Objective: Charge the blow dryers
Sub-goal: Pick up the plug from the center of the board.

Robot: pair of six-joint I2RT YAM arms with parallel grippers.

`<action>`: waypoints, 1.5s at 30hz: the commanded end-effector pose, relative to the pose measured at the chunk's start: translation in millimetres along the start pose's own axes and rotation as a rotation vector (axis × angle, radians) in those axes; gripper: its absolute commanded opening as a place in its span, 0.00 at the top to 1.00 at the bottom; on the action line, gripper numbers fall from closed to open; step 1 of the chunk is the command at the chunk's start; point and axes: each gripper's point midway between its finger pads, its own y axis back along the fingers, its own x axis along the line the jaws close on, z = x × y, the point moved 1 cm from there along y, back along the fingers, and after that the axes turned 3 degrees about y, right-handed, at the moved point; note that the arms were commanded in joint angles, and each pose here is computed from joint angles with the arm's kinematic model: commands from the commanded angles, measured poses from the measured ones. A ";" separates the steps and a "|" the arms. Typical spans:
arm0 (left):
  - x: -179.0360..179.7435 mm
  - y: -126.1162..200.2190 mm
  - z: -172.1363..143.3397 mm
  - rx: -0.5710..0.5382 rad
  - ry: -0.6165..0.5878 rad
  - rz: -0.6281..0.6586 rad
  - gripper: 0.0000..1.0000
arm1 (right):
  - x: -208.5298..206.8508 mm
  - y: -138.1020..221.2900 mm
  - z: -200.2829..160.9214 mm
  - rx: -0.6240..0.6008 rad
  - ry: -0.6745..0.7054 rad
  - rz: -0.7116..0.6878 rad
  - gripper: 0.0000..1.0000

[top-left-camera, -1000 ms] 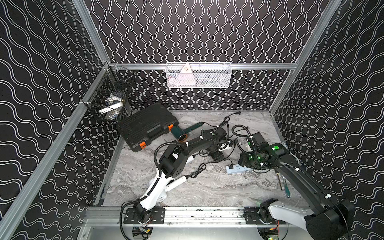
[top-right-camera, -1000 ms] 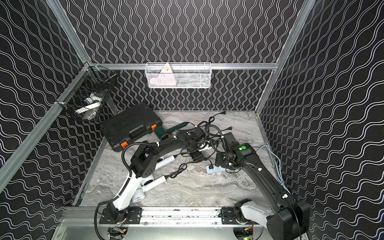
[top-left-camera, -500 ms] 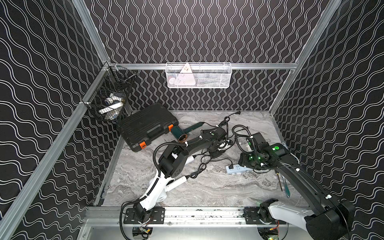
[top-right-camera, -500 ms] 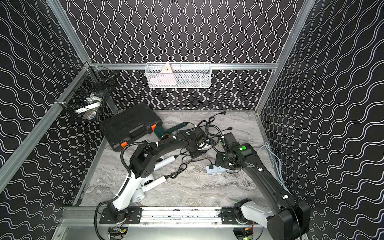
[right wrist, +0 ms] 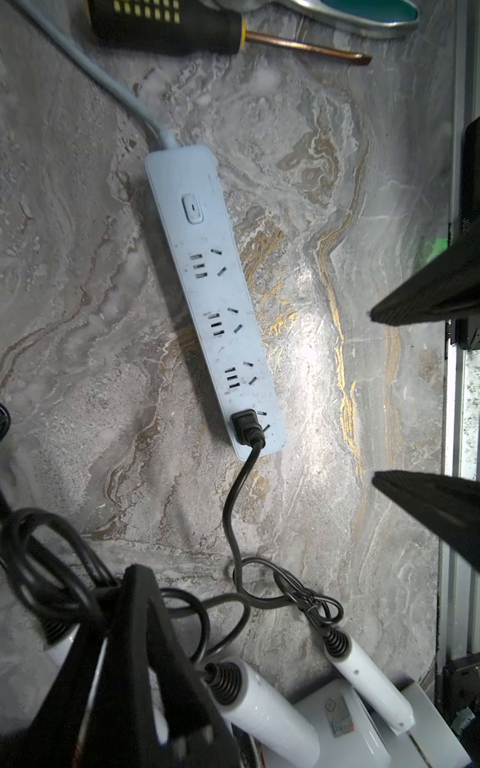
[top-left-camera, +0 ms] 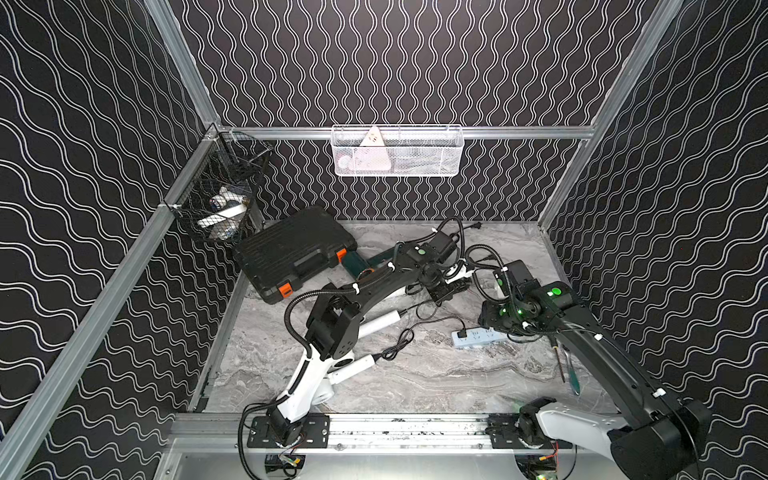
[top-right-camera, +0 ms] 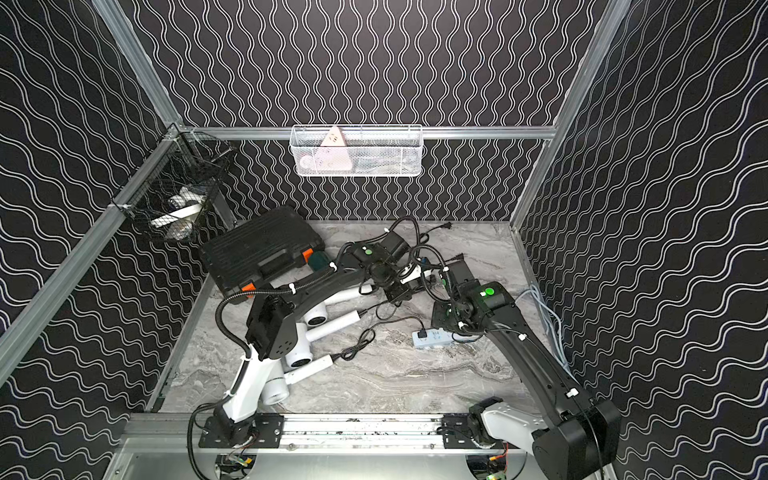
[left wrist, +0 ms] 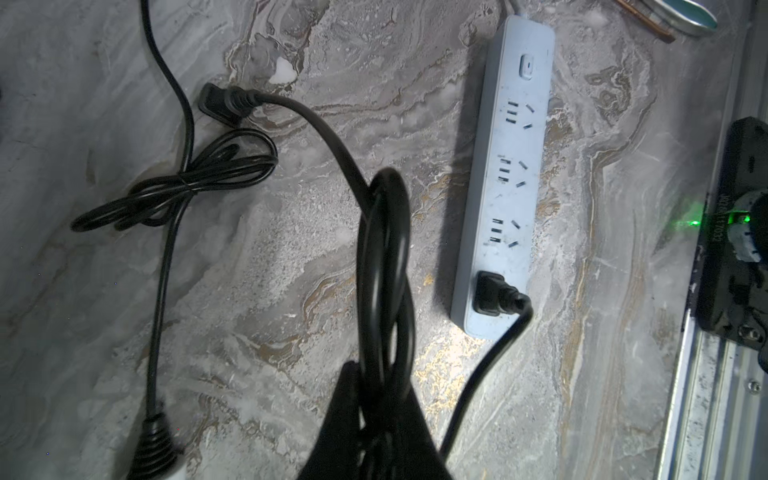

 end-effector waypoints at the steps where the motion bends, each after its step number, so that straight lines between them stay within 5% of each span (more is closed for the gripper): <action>1: -0.7 23.8 -0.9 0.009 0.022 0.030 1.00 | -5.8 4.6 4.9 -0.025 -0.006 -0.037 0.41; 9: -15.4 69.4 6.3 -0.109 -0.192 0.109 1.00 | 0.9 17.0 15.9 -0.075 -0.024 -0.003 0.41; 17: -58.7 92.2 -8.4 -0.107 -0.307 -0.108 1.00 | 9.3 18.7 17.2 -0.103 0.009 0.059 0.41; 33: -103.3 172.1 -49.7 -0.374 -0.517 -0.258 1.00 | 67.7 35.2 10.7 -0.179 0.198 0.440 0.39; 40: -132.8 183.2 -82.8 -0.392 -0.643 -0.397 1.00 | 91.2 42.1 -3.2 -0.181 0.306 0.531 0.41; 45: -132.1 176.8 -103.4 -0.299 -0.656 -0.444 1.00 | 108.1 50.9 -26.3 -0.224 0.400 0.584 0.38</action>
